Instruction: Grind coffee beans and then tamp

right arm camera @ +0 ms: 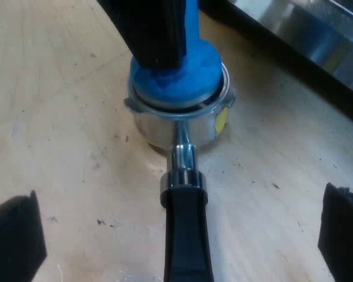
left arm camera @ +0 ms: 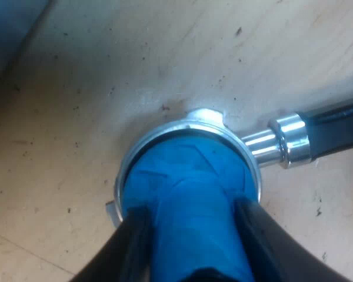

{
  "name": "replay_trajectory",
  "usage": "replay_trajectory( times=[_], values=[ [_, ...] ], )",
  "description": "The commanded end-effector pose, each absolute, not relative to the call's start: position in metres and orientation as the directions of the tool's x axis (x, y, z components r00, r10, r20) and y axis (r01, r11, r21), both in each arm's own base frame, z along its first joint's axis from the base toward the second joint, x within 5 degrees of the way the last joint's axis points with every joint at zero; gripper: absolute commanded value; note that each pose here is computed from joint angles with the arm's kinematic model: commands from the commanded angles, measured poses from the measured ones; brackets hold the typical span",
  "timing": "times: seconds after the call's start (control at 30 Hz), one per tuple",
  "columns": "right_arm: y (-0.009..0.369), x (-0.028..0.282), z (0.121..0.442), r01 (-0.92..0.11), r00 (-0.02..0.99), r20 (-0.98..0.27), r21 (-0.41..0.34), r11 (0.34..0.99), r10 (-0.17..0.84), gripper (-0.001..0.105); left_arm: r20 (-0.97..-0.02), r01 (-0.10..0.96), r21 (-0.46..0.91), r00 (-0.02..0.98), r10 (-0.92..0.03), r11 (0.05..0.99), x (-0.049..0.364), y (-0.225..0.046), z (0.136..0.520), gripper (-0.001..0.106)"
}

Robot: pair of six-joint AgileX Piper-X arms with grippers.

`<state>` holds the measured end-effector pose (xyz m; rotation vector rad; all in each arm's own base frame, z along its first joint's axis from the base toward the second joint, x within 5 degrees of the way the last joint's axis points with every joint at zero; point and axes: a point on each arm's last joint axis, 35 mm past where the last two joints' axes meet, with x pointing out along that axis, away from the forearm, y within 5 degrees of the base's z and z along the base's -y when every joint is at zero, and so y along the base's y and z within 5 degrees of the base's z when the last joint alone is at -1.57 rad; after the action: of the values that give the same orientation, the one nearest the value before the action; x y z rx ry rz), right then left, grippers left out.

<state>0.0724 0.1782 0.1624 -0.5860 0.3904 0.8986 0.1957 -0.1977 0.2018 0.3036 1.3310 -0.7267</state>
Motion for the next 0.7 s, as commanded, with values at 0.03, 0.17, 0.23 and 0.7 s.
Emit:
replay_trajectory(
  times=[0.03, 0.17, 0.23, 0.7],
  values=[
    [0.179, 0.072, 0.165, -0.817, 0.572, -0.534, -0.307, 0.488, 0.622, 0.097, -0.950, 0.635, -0.198, 0.064, -0.306, 0.747, 0.197, -0.199, 0.202, 0.000],
    [0.179, 0.072, 0.165, -0.817, 0.572, -0.534, -0.307, 0.488, 0.622, 0.097, -0.952, 0.632, -0.220, 0.028, -0.306, 0.743, 0.197, -0.201, 0.195, 0.000],
    [0.179, 0.072, 0.165, -0.817, 0.572, -0.534, -0.307, 0.488, 0.622, 0.097, -0.954, 0.629, -0.233, 0.001, -0.300, 0.742, 0.198, -0.203, 0.188, 0.000],
    [0.179, 0.072, 0.165, -0.817, 0.572, -0.534, -0.307, 0.488, 0.622, 0.097, -0.970, 0.612, -0.225, -0.069, -0.232, 0.758, 0.191, -0.196, 0.163, 0.000]
  ],
)
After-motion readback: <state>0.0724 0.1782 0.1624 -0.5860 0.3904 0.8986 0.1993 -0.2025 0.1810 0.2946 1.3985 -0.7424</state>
